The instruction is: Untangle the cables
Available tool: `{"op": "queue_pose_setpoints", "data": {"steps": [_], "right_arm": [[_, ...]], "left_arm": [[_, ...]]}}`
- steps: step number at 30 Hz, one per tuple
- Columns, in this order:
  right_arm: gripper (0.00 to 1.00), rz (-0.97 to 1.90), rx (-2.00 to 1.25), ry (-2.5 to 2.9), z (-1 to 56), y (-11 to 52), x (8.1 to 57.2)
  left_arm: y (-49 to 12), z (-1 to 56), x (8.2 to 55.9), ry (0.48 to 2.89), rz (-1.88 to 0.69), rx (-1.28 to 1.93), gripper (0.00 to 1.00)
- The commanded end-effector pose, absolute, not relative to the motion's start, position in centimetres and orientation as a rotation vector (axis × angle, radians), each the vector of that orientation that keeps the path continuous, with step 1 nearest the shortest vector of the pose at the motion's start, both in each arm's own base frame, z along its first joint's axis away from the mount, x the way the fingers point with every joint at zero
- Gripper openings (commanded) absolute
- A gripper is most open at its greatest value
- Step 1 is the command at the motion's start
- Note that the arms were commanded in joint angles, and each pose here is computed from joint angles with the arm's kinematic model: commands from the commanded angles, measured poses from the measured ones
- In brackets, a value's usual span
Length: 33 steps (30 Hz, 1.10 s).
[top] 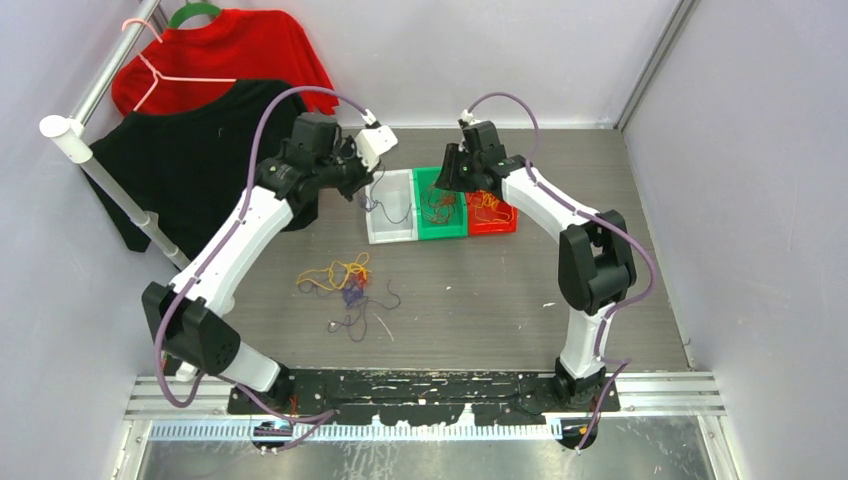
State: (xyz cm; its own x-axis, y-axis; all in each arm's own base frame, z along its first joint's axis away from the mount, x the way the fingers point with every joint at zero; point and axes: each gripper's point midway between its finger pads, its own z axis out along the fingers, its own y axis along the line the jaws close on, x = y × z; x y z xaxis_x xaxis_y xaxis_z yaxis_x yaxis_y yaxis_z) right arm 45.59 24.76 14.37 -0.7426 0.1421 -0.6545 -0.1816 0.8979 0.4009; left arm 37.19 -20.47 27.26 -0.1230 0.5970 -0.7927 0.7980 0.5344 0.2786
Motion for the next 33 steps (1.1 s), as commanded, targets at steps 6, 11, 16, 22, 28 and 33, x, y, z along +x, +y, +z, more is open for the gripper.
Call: {"op": "queue_pose_setpoints", "data": {"steps": [6, 11, 16, 22, 28, 33], "right_arm": [[0.59, 0.584, -0.033, 2.099, 23.1, 23.9, 46.8], [0.60, 0.604, -0.001, 2.061, 25.0, 23.7, 46.4], [0.58, 0.614, 0.043, 1.966, 28.1, 22.7, 45.6], [0.54, 0.606, 0.072, 1.944, 28.4, 21.6, 43.9], [0.52, 0.605, 0.093, 1.960, 27.3, 20.9, 42.6], [0.49, 0.607, 0.102, 1.990, 26.2, 20.9, 42.2]], "left_arm": [[-21.6, 28.3, 41.9, 1.813, -0.195, 1.094, 0.00], [-22.0, 26.9, 43.3, 1.829, -0.184, 1.092, 0.00], [-23.4, 25.5, 43.9, 1.816, -0.225, 1.129, 0.00], [-24.2, 23.1, 44.8, 1.789, -0.237, 1.190, 0.00], [-23.5, 20.8, 46.0, 1.799, -0.170, 1.184, 0.00], [-21.6, 21.7, 47.0, 1.812, -0.186, 1.075, 0.00]]}}
